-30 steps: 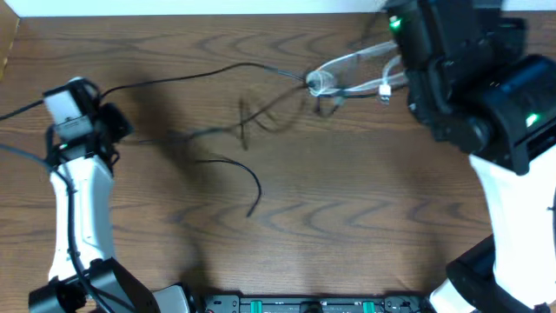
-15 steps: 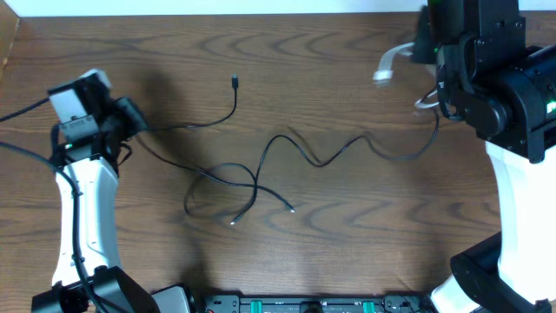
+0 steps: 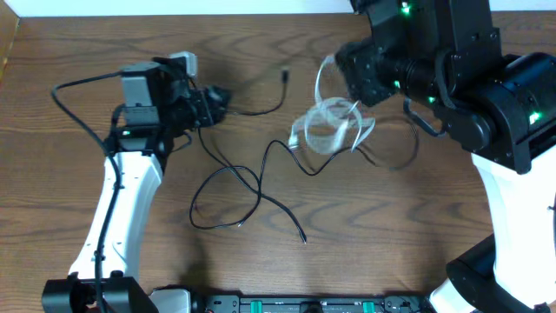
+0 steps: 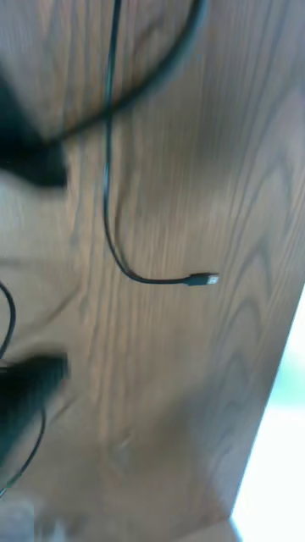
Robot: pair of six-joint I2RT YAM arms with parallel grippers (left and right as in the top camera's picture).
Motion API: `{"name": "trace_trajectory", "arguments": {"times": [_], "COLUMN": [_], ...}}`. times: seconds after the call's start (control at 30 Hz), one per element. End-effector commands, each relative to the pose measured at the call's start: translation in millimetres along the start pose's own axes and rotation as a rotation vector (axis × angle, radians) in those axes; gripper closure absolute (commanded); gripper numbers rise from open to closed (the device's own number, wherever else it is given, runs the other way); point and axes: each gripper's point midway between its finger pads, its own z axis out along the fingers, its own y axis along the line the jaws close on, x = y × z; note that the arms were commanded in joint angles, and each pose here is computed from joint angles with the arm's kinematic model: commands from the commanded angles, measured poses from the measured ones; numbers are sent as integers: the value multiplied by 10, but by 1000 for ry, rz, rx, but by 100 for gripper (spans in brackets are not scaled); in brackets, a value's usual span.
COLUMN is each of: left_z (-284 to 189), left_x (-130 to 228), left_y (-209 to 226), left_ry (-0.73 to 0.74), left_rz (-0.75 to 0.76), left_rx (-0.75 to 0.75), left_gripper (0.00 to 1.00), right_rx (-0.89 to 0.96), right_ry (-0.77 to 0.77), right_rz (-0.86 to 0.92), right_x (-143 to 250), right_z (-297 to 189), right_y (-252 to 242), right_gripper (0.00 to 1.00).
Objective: Untangle cables
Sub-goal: 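Lower the open right gripper over the white cable coil at center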
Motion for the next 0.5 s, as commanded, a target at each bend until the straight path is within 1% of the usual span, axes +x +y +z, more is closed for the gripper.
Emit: {"name": "trace_trajectory", "arguments": {"times": [0.0,0.1,0.17,0.23,0.33,0.37,0.4,0.47], "left_z": [-41,-39,-39,-39,-84,-143,-194,-347], "left_x": [-58,-54,-50,-45,-63,-103,-133,-207], "left_y": [-137,-142,-123,-22,320,514,634,889], "left_ry": [-14,-12,-11,-12,-26,-46,-61,-99], "left_rz": [29,29,28,57,79,81,83,84], "left_rx": [37,38,27,-30,-230,-348,-424,-599], "left_gripper": [13,13,13,13,13,12,10,7], "right_rx": [-20,-55,-22,18,35,41,55,143], "right_ry": [35,73,104,143,192,211,226,269], "right_rz": [-73,-108,-98,-64,7,45,68,171], "right_x": [96,197,268,357,457,497,528,640], "right_z": [-35,-44,-49,-50,22,63,99,201], "right_y": [39,111,52,-18,-30,-28,-43,-152], "right_gripper": [1,1,1,1,1,1,1,1]}}
